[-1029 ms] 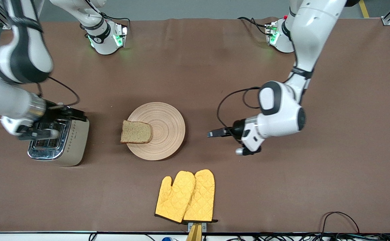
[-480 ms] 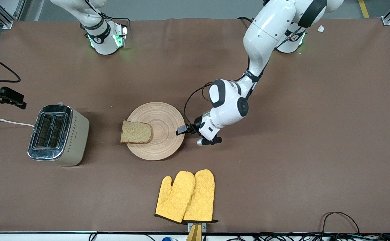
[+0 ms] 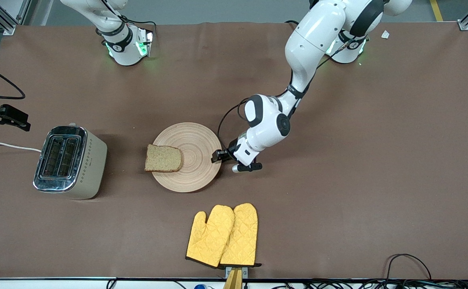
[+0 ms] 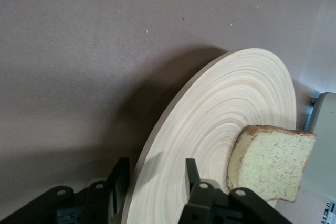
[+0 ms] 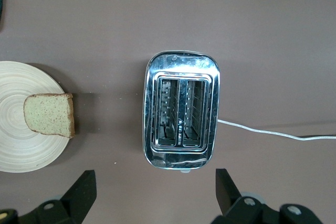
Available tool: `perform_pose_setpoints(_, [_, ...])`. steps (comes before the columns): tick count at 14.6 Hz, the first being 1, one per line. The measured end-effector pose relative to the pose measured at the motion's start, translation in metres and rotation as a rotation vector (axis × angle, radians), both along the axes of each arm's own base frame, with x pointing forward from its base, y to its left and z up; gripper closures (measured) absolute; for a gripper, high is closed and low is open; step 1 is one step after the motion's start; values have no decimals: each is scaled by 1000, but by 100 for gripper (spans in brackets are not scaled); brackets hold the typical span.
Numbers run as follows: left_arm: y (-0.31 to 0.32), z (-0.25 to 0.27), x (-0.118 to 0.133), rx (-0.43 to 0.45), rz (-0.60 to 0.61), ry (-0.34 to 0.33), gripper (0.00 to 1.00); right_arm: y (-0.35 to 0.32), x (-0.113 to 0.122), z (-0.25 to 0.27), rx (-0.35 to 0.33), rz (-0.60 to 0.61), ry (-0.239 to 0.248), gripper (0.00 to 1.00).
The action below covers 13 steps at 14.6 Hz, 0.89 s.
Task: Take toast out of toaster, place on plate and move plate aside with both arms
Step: 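Close the left gripper on the wooden plate rim, then drag the plate with the left gripper away from the toaster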
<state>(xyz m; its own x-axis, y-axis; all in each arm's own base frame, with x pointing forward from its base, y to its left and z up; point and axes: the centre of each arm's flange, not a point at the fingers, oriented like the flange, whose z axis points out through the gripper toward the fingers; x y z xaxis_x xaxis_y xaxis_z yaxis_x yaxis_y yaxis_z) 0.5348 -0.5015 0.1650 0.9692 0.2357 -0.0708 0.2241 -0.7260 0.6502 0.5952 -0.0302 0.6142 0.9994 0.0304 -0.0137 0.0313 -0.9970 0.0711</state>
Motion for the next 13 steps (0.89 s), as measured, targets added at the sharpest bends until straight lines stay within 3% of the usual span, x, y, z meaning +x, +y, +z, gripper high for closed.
perform_pose_setpoints(1, [-2, -4, -2, 4, -2, -6, 52, 4, 0, 0, 0, 6, 0, 0])
perform_pose_setpoints(3, [-3, -8, -2, 10, -6, -21, 71, 8, 0, 0, 1, 14, 0, 0])
perform_pose_setpoints(6, [-6, 1, 1, 0, -24, -51, 81, 7, 0, 0, 1, 12, 0, 0])
perform_pose_setpoints(9, [-8, 13, 7, -10, -27, -74, 85, 6, 0, 0, 1, 11, 0, 0])
perform_pose_setpoints(13, [-6, 59, 25, -25, -66, -175, 87, 7, 0, -1, 1, 12, 6, 0])
